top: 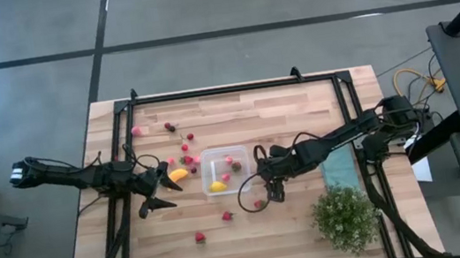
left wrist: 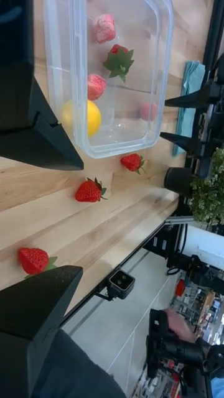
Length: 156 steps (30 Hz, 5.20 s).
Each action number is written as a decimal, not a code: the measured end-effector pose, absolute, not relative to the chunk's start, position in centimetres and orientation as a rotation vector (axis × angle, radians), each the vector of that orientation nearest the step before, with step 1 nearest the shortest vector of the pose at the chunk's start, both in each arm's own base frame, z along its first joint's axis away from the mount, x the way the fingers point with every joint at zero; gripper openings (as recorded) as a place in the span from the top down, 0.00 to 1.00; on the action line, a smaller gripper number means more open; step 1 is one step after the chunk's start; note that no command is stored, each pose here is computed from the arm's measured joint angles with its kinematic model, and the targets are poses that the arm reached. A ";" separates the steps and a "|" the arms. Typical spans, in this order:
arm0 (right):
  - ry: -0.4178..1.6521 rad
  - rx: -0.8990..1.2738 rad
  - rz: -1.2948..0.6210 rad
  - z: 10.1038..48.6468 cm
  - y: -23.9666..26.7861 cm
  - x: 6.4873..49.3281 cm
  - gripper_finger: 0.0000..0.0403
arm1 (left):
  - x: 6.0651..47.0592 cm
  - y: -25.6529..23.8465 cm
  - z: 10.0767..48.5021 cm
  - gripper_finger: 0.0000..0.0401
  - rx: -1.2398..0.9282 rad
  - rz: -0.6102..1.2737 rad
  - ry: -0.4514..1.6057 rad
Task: Pick and placing Produce into tupperware
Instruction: Put the peach into the transparent bin, then put the strawberry into the transparent bin
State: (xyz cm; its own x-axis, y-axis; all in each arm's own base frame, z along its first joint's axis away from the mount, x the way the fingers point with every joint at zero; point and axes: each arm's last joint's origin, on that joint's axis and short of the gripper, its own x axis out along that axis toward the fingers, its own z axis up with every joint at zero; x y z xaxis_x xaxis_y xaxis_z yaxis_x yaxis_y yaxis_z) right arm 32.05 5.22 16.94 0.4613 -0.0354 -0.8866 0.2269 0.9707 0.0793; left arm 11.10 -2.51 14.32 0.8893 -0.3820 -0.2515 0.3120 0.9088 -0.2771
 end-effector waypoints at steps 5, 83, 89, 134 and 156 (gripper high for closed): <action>1.082 0.186 -0.175 16.8 5.2 32.1 0.43 | 11.1 -2.5 14.3 0.38 -0.233 -0.364 0.307; 1.137 -0.012 -0.112 13.3 5.2 33.2 0.43 | 11.1 -2.5 14.3 0.38 -0.233 -0.364 0.307; 1.150 -0.011 -0.140 13.3 5.1 33.0 0.46 | 11.1 -2.5 14.3 0.38 -0.233 -0.364 0.307; 1.097 -0.029 -0.127 22.2 1.5 45.6 0.40 | 11.1 -2.5 14.3 0.38 -0.234 -0.363 0.307; 1.292 -0.082 0.029 22.7 9.5 35.1 0.38 | 11.1 -2.5 14.3 0.38 -0.233 -0.364 0.307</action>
